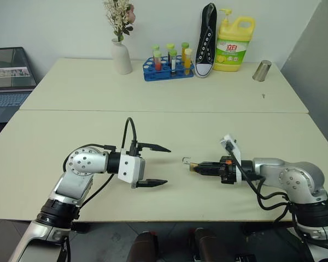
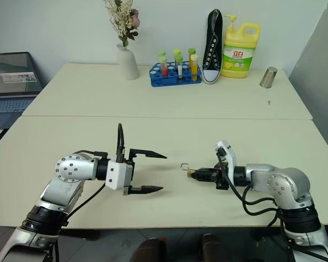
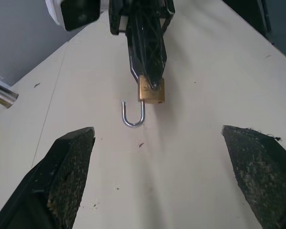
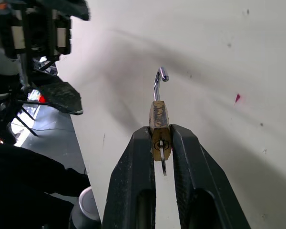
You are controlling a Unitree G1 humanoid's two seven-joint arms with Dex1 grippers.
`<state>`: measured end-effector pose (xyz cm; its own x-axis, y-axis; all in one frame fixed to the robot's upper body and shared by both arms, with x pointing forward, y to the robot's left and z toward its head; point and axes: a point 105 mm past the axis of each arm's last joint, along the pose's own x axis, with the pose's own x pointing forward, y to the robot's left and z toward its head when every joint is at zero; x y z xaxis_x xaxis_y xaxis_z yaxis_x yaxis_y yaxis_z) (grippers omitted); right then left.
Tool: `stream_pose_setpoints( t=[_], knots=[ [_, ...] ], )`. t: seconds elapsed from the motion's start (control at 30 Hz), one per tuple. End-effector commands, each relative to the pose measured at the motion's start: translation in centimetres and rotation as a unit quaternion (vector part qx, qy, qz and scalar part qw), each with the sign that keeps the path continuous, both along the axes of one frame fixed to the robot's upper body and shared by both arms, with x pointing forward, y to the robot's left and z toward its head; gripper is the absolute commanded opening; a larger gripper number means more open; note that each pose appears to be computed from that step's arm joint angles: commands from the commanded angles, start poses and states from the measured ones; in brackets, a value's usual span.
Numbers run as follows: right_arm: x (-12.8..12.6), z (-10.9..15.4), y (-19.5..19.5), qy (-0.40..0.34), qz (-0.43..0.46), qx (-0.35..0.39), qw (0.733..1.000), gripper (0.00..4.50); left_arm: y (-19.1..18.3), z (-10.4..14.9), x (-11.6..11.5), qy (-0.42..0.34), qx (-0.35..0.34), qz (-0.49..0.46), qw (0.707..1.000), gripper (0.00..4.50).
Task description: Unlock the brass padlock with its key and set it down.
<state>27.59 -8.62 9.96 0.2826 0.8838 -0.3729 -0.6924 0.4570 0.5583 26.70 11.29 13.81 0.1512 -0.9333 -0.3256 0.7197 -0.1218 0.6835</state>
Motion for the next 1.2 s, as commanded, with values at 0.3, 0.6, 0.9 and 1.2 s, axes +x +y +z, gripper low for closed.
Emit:
stream_pose_setpoints(
  t=[0.3,0.6,0.9,1.2],
  knots=[
    [0.9,-0.9,-0.5,0.019,-0.008,-0.034,0.999,0.51,-1.0,0.5,-0.6,-0.019,-0.007,-0.016,1.0,4.5],
    [0.0,-1.1,-3.8,-0.049,-0.019,-0.115,0.992,3.58,-0.7,-0.1,-0.2,0.092,-0.041,0.038,0.994,4.5],
    [-0.1,1.8,-6.9,-0.239,-0.032,-0.187,0.952,4.48,1.3,-1.4,0.8,0.188,-0.023,0.146,0.971,4.5],
    [-3.6,4.6,-6.5,-0.344,0.038,-0.169,0.923,4.48,1.5,-0.8,0.0,0.236,-0.017,0.121,0.964,4.5]
  ],
)
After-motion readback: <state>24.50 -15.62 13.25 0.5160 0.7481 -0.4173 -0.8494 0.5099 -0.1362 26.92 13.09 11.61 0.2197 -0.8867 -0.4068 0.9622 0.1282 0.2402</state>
